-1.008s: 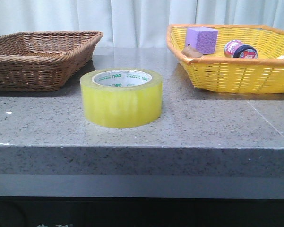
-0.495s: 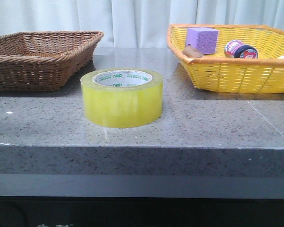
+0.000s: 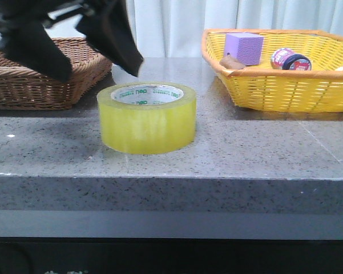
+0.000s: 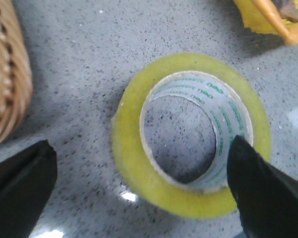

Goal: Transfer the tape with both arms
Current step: 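Lower the left gripper into the tape roll and grip its rim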

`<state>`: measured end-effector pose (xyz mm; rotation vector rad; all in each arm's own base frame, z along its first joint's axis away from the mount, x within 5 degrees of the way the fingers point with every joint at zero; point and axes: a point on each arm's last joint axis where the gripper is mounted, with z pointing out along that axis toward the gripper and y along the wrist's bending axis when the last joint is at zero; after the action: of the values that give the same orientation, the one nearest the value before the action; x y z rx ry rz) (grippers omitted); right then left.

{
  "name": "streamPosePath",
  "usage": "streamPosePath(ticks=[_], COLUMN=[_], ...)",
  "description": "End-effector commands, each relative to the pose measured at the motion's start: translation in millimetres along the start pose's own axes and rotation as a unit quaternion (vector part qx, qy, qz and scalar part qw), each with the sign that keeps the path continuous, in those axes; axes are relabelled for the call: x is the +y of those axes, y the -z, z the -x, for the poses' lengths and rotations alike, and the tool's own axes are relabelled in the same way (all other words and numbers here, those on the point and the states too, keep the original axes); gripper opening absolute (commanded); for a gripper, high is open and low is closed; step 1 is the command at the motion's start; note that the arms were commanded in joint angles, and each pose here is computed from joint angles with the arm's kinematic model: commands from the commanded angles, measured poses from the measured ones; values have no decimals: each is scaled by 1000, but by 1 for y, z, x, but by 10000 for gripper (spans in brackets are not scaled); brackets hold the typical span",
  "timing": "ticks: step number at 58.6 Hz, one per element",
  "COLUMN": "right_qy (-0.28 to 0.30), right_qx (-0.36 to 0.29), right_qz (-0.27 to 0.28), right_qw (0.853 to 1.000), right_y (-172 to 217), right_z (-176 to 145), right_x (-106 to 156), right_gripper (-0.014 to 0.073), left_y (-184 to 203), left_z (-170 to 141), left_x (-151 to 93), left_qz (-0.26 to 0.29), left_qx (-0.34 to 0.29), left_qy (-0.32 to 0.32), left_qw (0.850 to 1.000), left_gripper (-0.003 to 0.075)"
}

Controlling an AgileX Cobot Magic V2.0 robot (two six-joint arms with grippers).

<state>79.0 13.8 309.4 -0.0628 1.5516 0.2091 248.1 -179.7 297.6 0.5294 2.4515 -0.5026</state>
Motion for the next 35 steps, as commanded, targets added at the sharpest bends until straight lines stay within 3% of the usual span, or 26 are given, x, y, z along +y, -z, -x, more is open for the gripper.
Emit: streamPosePath(ticks=[1,13,17,35], right_qy=[7,7,7,7], right_qx=[-54,-55,-55,-56], right_qz=[0,0,0,0], right_qw=[999,998,998,998], right_y=[1,1,1,1], right_z=[16,16,16,16], right_x=[1,1,1,1], right_gripper=[-90,-90,-90,-90], left_y=[4,-18,-22,-22], left_z=[16,17,17,19], left_x=[-9,-8,-7,-7], left_qz=[-24,-22,-21,-21], left_qx=[-30,-7,-2,-6], left_qy=[21,31,31,28], left_qw=[999,999,999,999], left_gripper=[689,687,645,202])
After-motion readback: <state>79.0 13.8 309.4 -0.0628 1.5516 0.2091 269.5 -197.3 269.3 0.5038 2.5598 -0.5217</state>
